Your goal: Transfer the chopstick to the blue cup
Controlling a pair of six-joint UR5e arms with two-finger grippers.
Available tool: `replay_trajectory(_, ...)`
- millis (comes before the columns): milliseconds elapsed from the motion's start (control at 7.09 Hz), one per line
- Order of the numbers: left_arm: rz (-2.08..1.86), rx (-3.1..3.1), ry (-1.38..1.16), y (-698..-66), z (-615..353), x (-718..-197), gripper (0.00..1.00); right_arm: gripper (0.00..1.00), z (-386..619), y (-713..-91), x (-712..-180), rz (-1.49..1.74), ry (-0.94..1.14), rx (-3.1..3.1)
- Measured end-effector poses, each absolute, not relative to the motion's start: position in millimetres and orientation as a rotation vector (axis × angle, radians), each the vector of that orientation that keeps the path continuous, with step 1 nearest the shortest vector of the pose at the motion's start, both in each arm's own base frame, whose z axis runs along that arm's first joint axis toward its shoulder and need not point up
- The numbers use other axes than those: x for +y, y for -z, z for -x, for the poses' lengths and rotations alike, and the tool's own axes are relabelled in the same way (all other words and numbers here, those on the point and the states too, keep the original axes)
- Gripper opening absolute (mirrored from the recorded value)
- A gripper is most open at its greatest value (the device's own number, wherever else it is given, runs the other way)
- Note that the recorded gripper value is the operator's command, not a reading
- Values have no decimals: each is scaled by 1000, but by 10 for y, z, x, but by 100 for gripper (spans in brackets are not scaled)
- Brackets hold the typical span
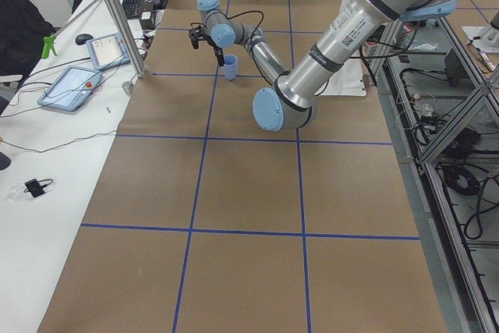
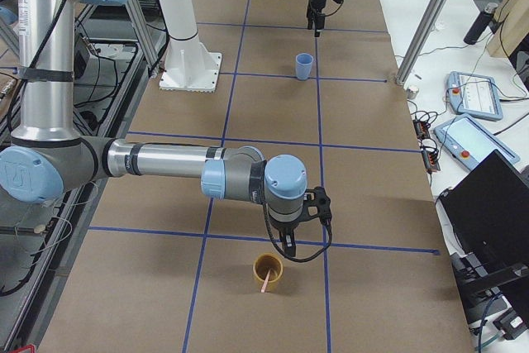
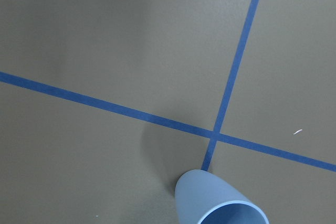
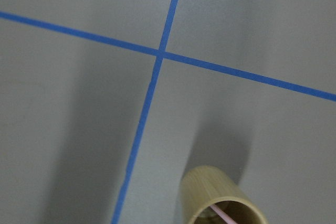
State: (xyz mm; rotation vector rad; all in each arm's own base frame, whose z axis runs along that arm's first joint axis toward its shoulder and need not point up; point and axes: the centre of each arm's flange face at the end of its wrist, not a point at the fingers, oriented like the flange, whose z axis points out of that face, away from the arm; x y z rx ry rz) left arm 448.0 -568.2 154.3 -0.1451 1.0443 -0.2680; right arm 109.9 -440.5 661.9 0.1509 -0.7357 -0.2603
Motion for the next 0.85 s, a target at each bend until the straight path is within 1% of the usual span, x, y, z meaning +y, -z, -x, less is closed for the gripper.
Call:
replay_trajectory(282, 142, 1044, 269, -1539, -4365, -5595, 98, 100, -1200, -7058, -4438, -187, 583, -664)
replay_trajectory(564, 135, 1050, 266, -1542, -4301, -5548, 98, 100, -1235, -7351, -4517, -141, 798, -614)
replay_trajectory(705, 129, 1058, 263, -1545, -4245, -5496, 98, 97, -1305, -7331, -4572, -113, 848, -601)
replay_trajectory(846, 123, 1064, 259, -1553, -4194, -5445, 98, 87, -1394, -7314, -4568, -101, 867, -596)
